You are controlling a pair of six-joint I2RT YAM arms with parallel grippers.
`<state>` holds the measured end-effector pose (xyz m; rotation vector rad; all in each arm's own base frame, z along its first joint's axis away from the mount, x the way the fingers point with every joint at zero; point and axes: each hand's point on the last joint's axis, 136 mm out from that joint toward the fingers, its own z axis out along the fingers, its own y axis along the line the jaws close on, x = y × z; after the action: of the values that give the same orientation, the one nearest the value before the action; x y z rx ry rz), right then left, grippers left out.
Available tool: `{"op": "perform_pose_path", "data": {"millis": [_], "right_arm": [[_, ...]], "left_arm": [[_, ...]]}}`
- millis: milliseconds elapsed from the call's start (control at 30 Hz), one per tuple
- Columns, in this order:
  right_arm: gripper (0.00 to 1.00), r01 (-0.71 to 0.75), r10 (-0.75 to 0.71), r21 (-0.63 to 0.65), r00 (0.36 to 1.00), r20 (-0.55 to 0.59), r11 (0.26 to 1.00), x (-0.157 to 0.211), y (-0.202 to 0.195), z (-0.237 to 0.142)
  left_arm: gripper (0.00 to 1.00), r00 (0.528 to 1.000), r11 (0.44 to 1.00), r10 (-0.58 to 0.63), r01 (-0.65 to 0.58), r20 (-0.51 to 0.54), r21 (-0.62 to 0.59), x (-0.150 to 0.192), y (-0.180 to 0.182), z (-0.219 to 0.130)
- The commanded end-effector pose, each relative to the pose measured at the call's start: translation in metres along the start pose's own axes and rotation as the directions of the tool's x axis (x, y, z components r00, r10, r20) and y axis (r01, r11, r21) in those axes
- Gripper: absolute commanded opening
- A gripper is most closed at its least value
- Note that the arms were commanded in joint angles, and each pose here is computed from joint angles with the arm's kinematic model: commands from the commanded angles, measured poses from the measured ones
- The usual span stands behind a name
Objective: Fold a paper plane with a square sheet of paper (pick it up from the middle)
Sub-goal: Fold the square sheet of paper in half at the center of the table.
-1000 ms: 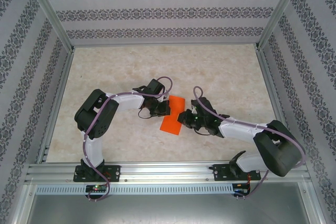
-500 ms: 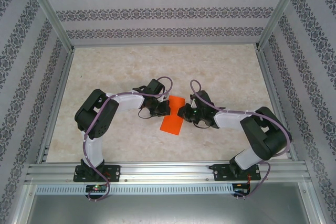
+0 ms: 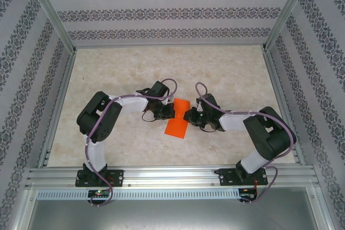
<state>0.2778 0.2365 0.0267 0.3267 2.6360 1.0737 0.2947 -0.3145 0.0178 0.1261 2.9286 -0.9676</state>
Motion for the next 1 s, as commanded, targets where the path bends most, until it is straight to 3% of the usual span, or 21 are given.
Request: {"op": "perform_pose_path", "data": {"millis": [0,433,767,967], "right_arm": [[0.15,0.050,-0.046,-0.080,0.998,0.043,0.996,-0.022,0.031,-0.011],[0.14,-0.006,0.006,0.017,1.000,-0.004,1.000,-0.021,-0.017,0.015],[0.15,0.053,-0.050,-0.056,0.997,0.051,0.997,-0.048,0.031,-0.016],[0.14,0.033,-0.033,-0.012,0.999,0.027,0.999,-0.050,0.012,-0.004]], "left_arm": [[0.03,0.994,0.990,-0.045,0.031,-0.100,-0.137,0.032,0.040,0.016],[0.02,0.994,0.991,-0.040,0.027,-0.097,-0.134,0.031,0.039,0.015],[0.02,0.995,0.990,-0.035,0.021,-0.096,-0.140,0.033,0.040,0.013],[0.02,0.995,0.990,-0.034,0.021,-0.095,-0.139,0.032,0.039,0.012]]}}
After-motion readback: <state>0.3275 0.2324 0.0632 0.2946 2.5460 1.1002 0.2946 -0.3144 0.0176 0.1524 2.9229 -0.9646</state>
